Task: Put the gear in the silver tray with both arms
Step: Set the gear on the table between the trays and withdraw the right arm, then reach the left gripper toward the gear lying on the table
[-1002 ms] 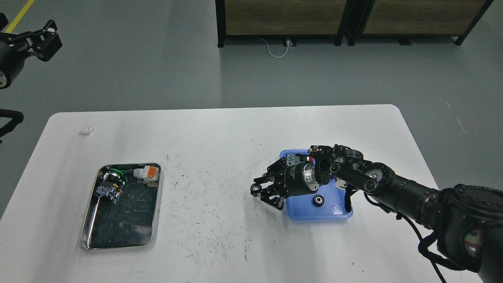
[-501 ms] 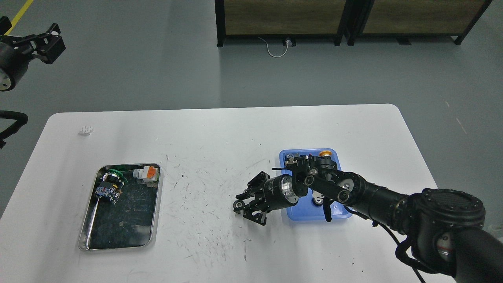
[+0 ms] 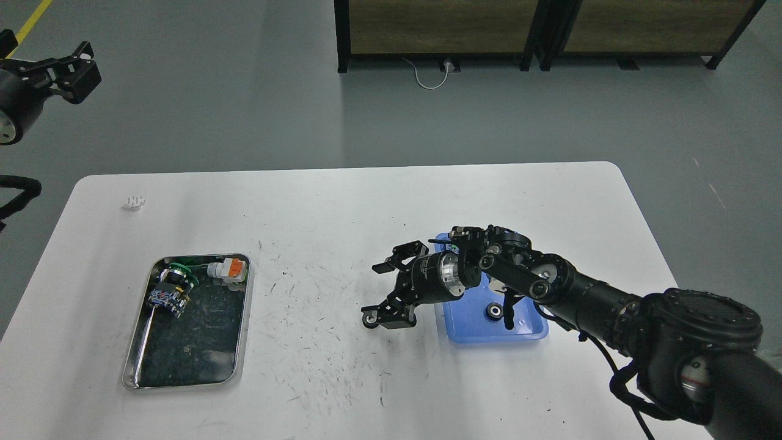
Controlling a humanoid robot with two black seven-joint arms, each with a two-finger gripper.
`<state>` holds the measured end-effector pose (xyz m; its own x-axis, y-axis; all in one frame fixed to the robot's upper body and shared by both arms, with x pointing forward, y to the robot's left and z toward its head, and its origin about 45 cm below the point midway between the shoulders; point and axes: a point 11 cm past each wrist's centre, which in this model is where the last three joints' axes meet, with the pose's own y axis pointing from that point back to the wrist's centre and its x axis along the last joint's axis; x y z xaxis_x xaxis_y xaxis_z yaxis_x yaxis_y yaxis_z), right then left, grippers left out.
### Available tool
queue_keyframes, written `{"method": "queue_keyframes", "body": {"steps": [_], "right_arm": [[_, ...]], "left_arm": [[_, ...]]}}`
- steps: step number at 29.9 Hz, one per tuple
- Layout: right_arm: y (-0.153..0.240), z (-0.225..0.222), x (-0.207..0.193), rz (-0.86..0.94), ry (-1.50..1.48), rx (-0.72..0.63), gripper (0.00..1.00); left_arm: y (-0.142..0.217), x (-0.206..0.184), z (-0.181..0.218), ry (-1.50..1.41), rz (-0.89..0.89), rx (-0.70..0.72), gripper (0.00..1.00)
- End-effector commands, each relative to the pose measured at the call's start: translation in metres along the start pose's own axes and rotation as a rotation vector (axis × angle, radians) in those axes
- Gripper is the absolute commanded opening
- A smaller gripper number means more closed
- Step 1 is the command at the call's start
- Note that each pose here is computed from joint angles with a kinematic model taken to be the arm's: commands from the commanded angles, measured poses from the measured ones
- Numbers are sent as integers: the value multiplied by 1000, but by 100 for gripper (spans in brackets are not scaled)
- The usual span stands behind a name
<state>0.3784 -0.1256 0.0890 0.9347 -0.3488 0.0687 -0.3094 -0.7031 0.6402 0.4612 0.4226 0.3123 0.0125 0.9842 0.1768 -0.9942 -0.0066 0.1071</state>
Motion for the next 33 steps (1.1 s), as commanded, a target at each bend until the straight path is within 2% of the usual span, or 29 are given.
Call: {"method": "queue_keyframes", "body": {"steps": [1,7,11,15,20,25,33], "right_arm": [[29,-11,42,117,-58,66,89],[83,-38,102,292,-163,229,93],[148,-45,151,447,-215,316,96],[204,-41,180,568,-271,388,99],[262,-21,203,724,-314,406,99],[304,-4,213,818,-345,414,99],[330,5,219,887,-348,401,99]], "left_arm": [[2,-3,4,10,-67,-19,99],[3,-8,1,-21,-106,-14,98],[7,-19,-10,-72,-175,-9,98],[14,-42,-30,-111,-265,8,98],[31,-86,-61,-144,-428,24,98],[63,-144,-99,-202,-627,62,98],[98,-235,-150,-124,-815,133,98]]}}
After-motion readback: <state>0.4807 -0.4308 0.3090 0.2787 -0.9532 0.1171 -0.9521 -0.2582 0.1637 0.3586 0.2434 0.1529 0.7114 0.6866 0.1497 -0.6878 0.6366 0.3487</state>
